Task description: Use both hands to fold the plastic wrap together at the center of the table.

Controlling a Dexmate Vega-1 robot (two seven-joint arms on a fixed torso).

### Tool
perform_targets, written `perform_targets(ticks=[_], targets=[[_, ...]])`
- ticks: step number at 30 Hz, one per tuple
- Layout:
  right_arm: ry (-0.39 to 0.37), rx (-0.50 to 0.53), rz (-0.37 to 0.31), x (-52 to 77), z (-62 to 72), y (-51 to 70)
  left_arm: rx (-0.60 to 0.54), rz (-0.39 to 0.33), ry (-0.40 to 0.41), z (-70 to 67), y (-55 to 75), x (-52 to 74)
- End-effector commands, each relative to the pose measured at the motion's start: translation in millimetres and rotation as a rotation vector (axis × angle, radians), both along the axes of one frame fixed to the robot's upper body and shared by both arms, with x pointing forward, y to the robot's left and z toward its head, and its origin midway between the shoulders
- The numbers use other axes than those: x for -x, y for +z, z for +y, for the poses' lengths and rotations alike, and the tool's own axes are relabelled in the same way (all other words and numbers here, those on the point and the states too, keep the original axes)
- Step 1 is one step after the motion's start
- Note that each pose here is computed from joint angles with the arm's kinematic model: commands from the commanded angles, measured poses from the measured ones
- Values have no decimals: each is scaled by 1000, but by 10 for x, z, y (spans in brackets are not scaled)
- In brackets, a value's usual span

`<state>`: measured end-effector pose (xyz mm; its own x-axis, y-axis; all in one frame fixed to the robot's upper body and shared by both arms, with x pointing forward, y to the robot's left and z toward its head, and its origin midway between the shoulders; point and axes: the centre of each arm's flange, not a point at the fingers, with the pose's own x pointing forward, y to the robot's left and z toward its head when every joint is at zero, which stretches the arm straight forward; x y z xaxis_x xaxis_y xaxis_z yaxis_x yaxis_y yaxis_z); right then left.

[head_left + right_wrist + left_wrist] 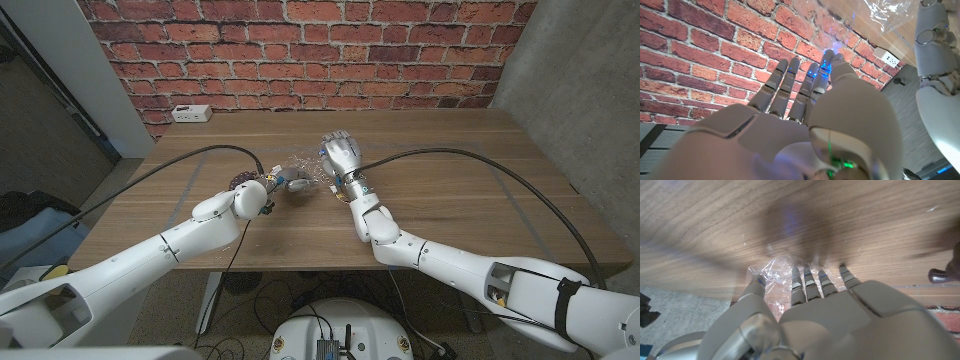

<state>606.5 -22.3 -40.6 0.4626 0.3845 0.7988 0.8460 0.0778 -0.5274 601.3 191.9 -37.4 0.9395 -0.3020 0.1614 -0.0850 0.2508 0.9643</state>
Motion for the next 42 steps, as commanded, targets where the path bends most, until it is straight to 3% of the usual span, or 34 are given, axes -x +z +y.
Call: perform_targets(ticks=[1, 21, 42], targets=[[73, 61, -34, 79, 81, -33, 6, 6, -2, 13, -10, -22], [133, 136, -43, 136, 127, -154, 11, 4, -3, 29, -18, -22], [152, 260, -10, 160, 36, -223, 3, -2, -8, -4, 13, -27]])
